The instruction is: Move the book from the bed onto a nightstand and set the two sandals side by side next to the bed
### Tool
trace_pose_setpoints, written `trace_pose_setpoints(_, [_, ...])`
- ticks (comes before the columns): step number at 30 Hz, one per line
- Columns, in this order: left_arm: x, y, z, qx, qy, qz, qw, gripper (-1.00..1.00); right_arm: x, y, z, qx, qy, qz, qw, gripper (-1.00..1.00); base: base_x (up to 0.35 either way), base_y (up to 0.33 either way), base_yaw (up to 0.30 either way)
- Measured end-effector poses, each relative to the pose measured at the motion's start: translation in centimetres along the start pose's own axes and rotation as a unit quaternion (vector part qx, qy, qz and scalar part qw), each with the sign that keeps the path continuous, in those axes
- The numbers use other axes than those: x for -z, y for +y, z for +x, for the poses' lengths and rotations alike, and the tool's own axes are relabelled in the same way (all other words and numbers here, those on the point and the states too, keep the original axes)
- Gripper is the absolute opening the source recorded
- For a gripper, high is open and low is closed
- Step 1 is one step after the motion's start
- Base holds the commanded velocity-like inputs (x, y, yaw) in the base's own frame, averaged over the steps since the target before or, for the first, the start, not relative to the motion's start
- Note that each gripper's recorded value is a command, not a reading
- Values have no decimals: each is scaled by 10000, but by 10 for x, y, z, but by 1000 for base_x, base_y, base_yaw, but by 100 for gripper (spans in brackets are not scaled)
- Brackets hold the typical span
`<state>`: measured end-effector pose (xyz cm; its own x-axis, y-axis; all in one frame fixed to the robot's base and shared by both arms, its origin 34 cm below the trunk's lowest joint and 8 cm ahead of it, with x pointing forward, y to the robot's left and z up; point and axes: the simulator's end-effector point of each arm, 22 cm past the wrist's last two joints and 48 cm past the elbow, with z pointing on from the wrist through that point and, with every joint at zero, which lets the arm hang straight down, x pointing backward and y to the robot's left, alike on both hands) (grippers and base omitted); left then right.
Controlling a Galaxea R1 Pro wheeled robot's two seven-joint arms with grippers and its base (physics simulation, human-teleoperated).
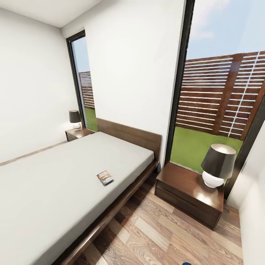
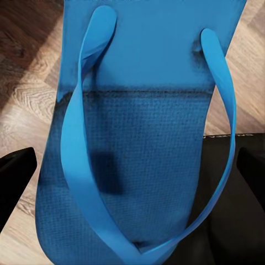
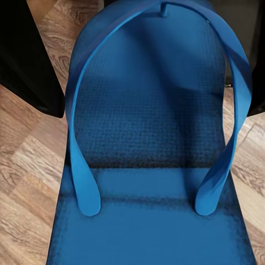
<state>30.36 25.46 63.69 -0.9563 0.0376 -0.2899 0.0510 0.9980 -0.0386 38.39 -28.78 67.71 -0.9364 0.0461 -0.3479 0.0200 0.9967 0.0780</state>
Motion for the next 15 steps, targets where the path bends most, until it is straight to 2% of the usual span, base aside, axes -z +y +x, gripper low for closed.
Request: trace_pose_setpoints(15, [0,0,0,1,2,-1,10000,-100,0,3,0,25,3,-28,10000,-100,0,0,-5])
